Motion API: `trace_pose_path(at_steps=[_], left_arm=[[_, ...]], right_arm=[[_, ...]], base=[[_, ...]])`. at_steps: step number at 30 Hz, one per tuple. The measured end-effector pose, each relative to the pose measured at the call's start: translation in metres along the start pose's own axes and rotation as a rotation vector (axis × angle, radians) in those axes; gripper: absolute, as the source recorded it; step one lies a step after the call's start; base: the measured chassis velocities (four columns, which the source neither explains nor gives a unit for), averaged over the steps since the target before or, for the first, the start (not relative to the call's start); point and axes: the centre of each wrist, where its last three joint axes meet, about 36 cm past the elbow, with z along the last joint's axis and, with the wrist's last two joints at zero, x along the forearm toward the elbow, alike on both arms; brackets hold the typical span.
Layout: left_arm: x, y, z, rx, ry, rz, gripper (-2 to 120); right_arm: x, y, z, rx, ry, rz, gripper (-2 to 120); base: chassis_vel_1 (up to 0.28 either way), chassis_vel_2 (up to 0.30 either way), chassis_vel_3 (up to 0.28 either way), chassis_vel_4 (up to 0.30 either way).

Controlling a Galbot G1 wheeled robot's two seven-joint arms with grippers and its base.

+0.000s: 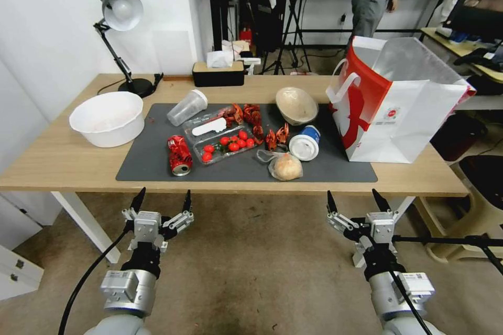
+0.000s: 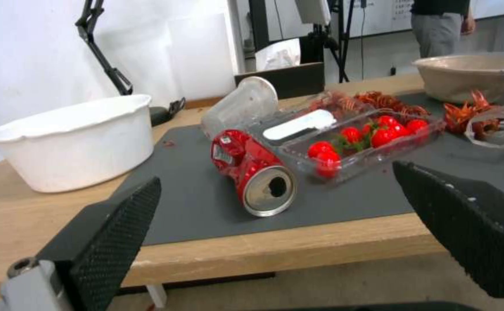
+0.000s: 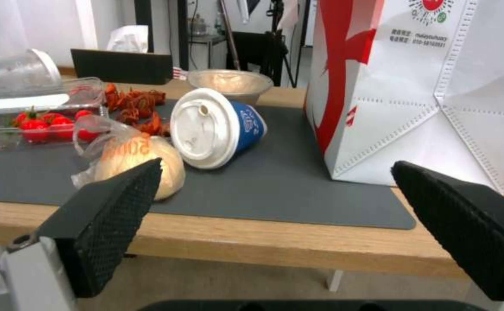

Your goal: Pick up the trash from the table and place it into the takeout bag.

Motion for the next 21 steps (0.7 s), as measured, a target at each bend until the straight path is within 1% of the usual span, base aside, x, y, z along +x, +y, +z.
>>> trace_pose_path(at_steps=[21], left_arm=[[0.0000,0.0000,0.0000,0.000,0.000,0.000,100]], right_arm=[[0.0000,0.0000,0.0000,0.000,0.000,0.000,100]], base=[[0.000,0.000,0.000,0.000]])
